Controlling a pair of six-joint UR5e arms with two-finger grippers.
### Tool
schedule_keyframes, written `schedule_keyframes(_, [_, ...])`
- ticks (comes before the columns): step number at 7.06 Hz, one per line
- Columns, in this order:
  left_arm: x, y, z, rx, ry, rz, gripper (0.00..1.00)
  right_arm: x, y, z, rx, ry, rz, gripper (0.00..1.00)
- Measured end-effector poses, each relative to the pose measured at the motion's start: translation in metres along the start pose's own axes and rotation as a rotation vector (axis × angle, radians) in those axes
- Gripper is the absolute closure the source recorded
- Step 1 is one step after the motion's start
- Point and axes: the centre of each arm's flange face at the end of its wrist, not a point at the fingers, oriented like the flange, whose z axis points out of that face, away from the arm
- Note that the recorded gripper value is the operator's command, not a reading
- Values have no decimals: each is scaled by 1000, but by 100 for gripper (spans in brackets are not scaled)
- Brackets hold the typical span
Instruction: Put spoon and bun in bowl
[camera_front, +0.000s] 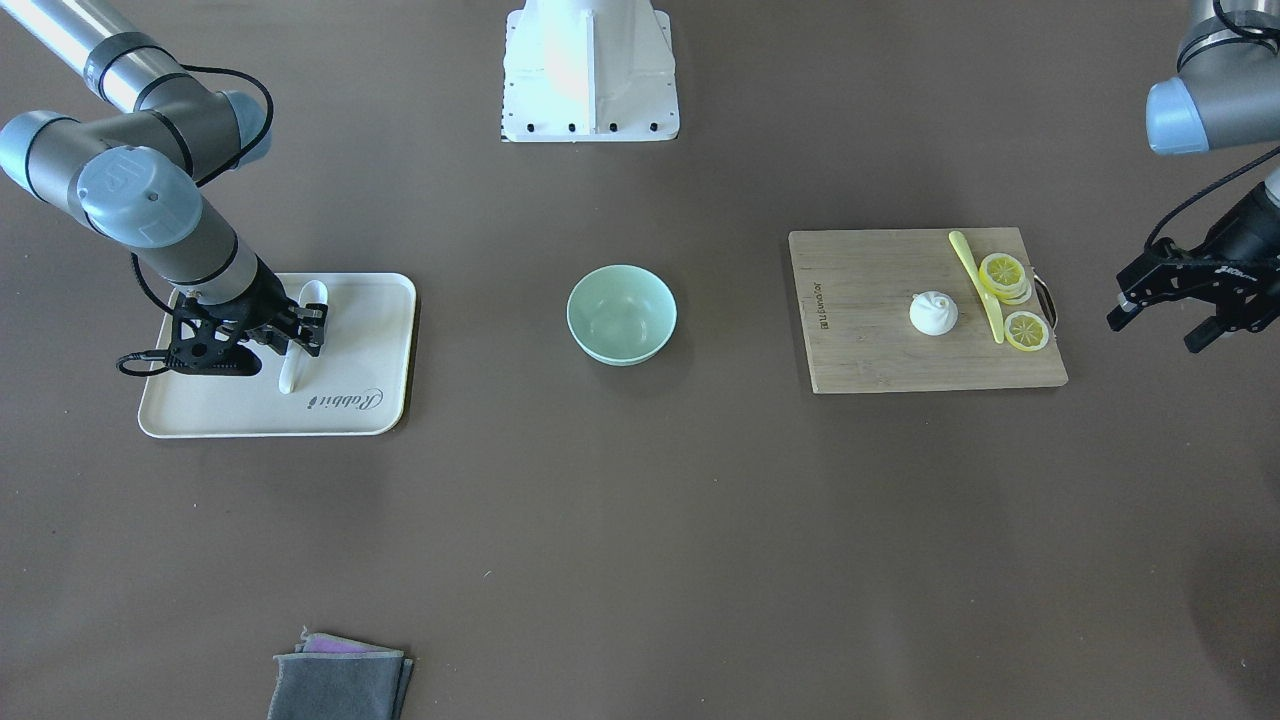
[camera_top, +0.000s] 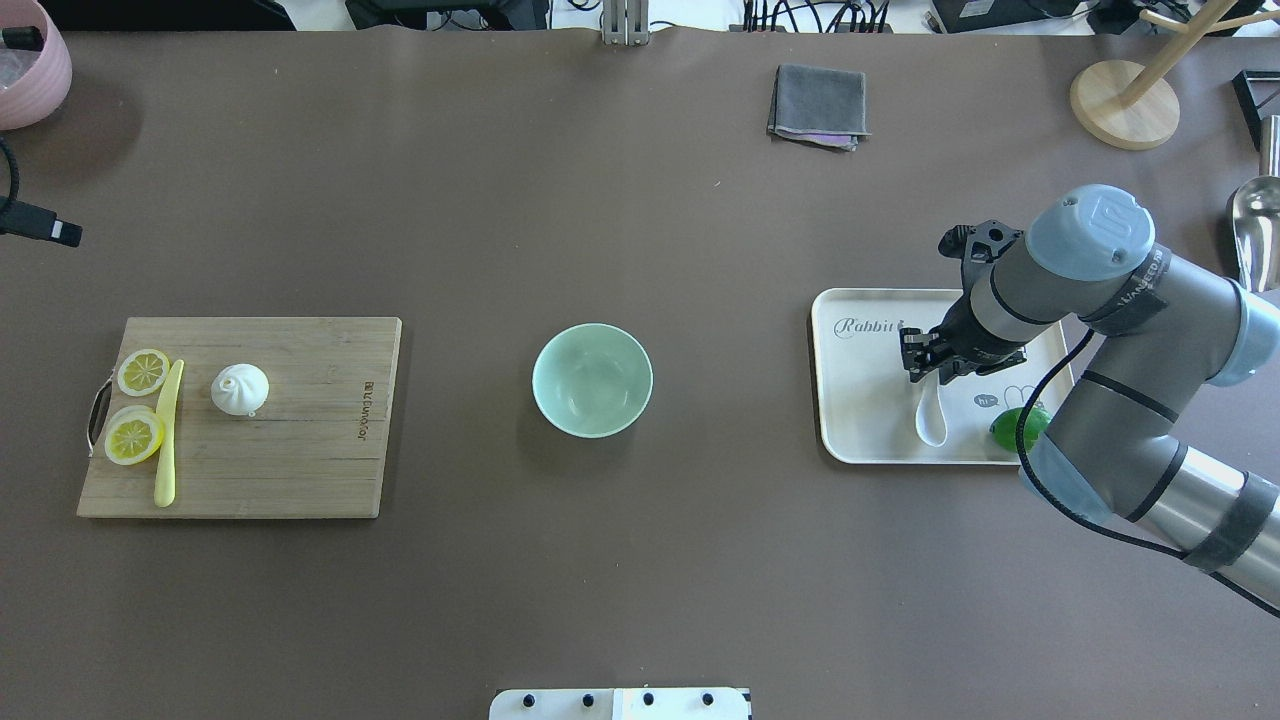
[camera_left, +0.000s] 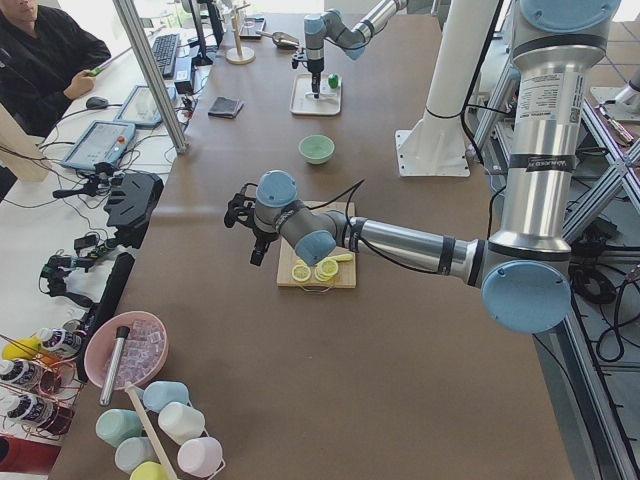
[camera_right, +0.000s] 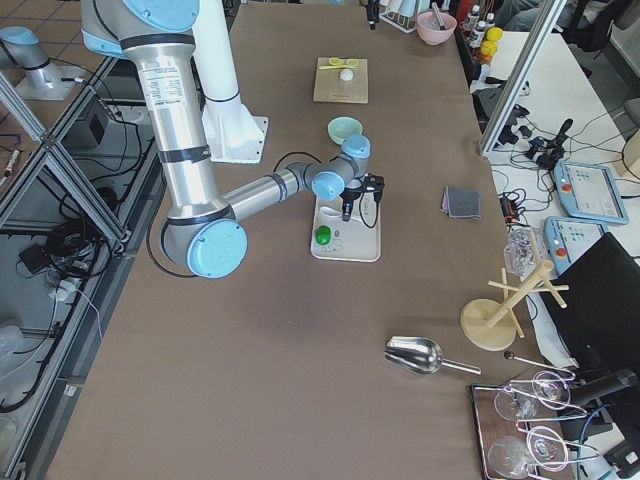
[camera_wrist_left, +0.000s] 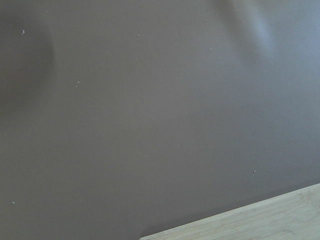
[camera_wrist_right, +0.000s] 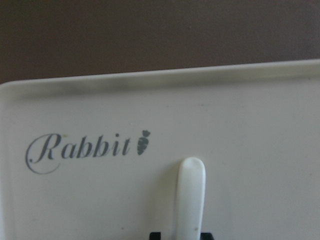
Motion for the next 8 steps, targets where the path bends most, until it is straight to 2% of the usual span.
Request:
schedule_keyframes(3, [1,-3,2,0,0,0,2,-8,-3,-14,14,-24,-4,100])
schedule_keyframes(6, [12,0,22,-35,9,16,2,-69,-4,-56,31,-127,32,100])
schedule_keyframes(8, [49,14,47,-74,54,31,2,-110,-3,-72,39,-177,36,100])
